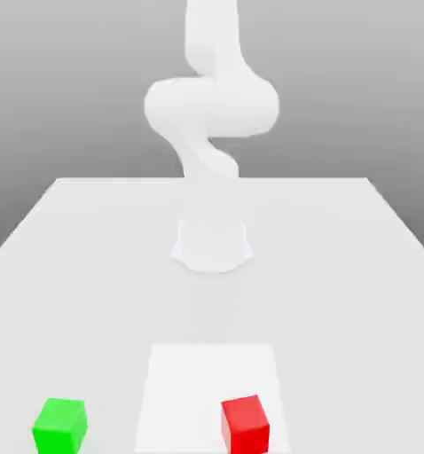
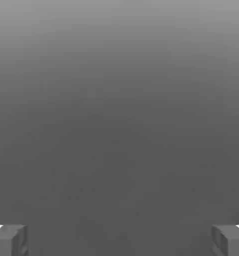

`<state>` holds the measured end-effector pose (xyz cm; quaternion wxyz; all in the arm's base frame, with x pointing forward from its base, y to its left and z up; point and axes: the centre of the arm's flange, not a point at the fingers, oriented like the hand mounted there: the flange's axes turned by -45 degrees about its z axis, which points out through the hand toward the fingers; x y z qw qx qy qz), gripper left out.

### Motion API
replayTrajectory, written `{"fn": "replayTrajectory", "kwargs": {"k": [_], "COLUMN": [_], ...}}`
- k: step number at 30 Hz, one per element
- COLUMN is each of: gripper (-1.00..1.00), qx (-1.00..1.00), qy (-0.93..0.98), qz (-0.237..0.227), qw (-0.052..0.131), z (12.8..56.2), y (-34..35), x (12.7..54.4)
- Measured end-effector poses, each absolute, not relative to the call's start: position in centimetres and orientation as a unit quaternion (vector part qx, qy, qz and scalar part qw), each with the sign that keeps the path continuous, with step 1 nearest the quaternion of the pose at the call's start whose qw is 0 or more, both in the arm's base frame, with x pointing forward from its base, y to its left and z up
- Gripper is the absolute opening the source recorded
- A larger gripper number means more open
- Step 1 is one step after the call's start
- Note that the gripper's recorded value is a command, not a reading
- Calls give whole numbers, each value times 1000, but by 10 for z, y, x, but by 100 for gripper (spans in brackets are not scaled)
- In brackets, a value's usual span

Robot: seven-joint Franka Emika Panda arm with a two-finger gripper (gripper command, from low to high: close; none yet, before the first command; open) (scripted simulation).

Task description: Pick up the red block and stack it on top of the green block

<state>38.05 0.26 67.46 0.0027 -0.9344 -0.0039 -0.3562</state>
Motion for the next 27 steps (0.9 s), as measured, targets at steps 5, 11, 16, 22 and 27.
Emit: {"fn": "replayTrajectory", "kwargs": {"k": [5, 11, 16, 22, 27], "gripper": [0, 0, 0, 0, 0], "qx": [-958, -977, -988, -993, -993], "qy": [-26, -53, -75, -103, -117], "qz": [-287, -204, -134, -50, -3], "qw": [2, 2, 1, 1, 0], "z": [592, 484, 390, 275, 191], "y": [10, 20, 29, 39, 41], "x": [439, 484, 501, 497, 485]}}
